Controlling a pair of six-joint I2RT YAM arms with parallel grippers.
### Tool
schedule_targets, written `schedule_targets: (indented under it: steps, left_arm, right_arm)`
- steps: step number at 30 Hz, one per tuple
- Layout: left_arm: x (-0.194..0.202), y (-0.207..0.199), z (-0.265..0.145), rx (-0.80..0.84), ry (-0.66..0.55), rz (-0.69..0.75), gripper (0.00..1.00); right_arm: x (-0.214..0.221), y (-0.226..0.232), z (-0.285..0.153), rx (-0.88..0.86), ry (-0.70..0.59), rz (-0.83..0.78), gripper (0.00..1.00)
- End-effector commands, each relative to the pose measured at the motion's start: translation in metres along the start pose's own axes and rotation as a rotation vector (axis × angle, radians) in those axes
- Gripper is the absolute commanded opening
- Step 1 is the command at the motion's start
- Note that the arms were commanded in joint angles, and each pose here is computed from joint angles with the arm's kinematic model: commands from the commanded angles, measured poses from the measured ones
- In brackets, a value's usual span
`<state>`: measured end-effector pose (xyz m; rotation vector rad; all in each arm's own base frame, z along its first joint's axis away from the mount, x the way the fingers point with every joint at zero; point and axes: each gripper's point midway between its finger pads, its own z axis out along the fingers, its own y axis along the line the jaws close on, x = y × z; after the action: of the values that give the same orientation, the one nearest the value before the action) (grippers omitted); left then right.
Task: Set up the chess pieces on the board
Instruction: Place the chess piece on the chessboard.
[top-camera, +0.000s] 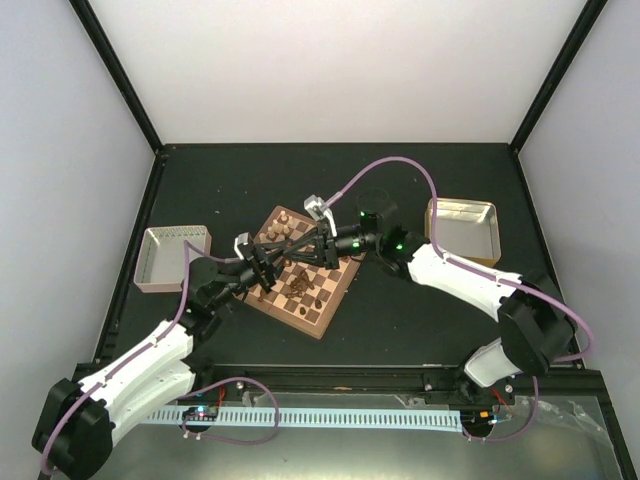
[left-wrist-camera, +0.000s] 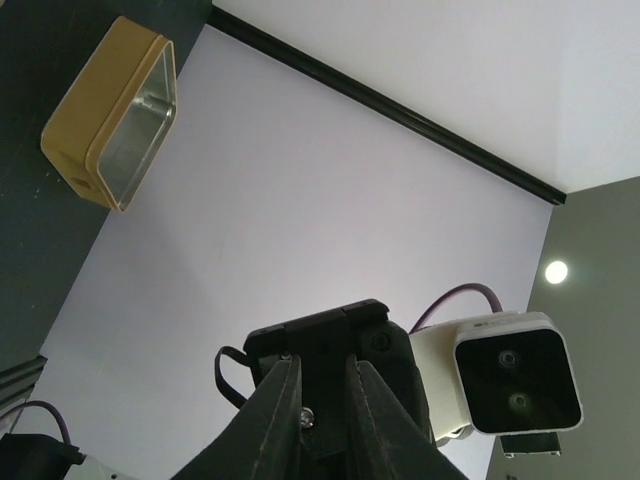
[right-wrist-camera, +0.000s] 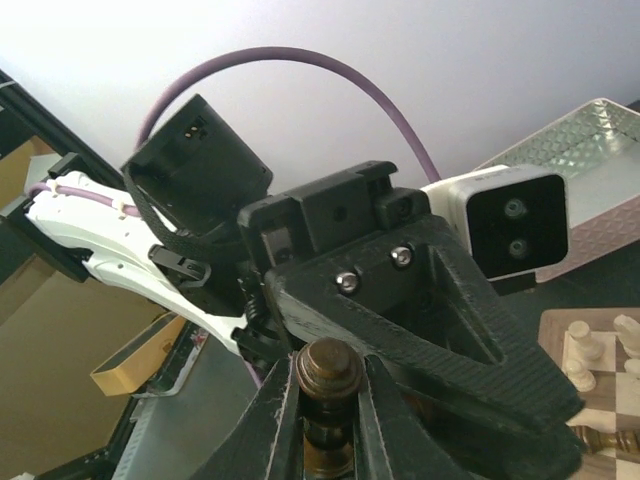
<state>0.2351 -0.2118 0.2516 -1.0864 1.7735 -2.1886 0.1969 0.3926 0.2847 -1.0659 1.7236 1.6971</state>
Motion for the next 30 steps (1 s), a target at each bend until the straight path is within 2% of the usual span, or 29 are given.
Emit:
schedule_targets:
  steps: [1, 5, 9, 11, 16, 19, 25, 30]
  left_arm:
    - [0.011, -0.018, -0.002, 0.064, 0.046, 0.016, 0.12]
    - [0.011, -0.019, -0.001, 0.065, 0.045, 0.026, 0.02]
    - [0.006, -0.018, -0.002, 0.064, 0.022, 0.061, 0.02]
    - [-0.003, -0.014, -0.003, 0.038, -0.026, 0.110, 0.02]
    - [-0.046, 0.001, -0.025, -0.090, -0.275, 0.310, 0.02]
    - [-0.062, 0.001, -0.041, -0.193, -0.396, 0.498, 0.02]
    - [-0.075, -0.003, -0.054, -0.389, -0.470, 0.782, 0.02]
    - [-0.079, 0.003, -0.054, -0.453, -0.459, 0.850, 0.02]
  right_arm:
    - [-0.008, -0.004, 0.003, 0.027, -0.014, -0.045, 0.04]
    - [-0.008, -0.009, 0.002, 0.058, -0.014, -0.051, 0.04]
    - [-0.008, -0.010, -0.001, 0.083, -0.022, -0.071, 0.04]
    - [-0.007, -0.010, -0.006, 0.113, -0.038, -0.092, 0.04]
    - [0.005, -0.031, -0.027, 0.307, -0.089, -0.151, 0.05]
    - [0.017, -0.055, -0.042, 0.454, -0.106, -0.176, 0.06]
    - [0.048, -0.113, -0.065, 0.760, -0.106, -0.169, 0.07]
    - [0.069, -0.142, -0.063, 0.876, -0.089, -0.182, 0.07]
